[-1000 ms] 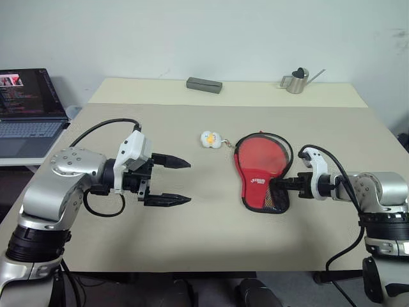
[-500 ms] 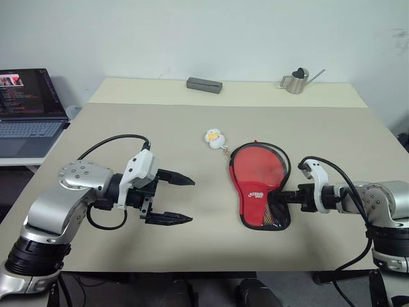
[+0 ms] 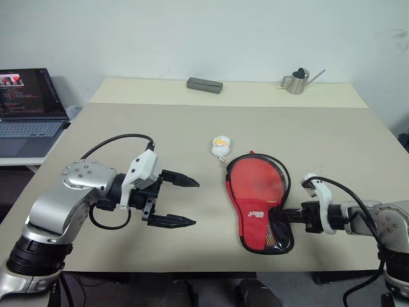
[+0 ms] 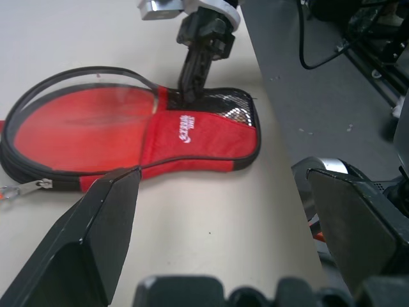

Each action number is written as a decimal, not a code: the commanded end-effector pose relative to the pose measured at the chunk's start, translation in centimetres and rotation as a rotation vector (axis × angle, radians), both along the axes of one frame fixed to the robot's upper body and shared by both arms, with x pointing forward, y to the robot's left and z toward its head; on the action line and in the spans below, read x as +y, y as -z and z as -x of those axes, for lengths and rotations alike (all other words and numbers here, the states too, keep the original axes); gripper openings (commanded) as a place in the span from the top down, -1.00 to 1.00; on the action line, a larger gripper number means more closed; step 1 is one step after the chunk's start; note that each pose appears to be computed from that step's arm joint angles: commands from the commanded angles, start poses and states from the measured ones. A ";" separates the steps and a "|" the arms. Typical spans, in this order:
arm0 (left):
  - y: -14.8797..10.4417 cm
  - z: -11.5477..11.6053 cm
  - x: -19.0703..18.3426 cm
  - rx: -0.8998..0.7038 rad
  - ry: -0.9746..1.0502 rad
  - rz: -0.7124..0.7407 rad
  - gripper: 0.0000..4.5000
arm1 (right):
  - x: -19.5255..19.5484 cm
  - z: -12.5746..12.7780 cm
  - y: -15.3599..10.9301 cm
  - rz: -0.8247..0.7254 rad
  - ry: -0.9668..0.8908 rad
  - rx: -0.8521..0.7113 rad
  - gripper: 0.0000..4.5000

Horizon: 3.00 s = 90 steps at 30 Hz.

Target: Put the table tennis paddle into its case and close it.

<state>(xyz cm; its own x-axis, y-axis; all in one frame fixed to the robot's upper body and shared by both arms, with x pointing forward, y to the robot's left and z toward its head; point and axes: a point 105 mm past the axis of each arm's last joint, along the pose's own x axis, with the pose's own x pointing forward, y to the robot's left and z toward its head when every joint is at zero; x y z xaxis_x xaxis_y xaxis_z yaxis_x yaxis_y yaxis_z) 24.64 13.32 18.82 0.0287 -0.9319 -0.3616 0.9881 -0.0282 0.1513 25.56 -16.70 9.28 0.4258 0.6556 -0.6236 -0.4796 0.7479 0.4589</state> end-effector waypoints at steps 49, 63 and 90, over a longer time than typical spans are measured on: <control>-1.9 -3.2 1.1 -0.101 -0.209 0.111 -1.00 | 0.4 -3.3 -11.8 0.071 -0.229 -0.733 -0.98; -1.9 -4.3 4.7 -0.173 -0.367 0.060 -1.00 | 4.0 -3.0 -10.5 0.011 -0.595 -0.751 -0.98; -2.9 -8.0 6.1 -0.198 -0.486 0.140 -1.00 | 6.8 -8.4 -2.1 0.029 -0.492 -0.702 -0.98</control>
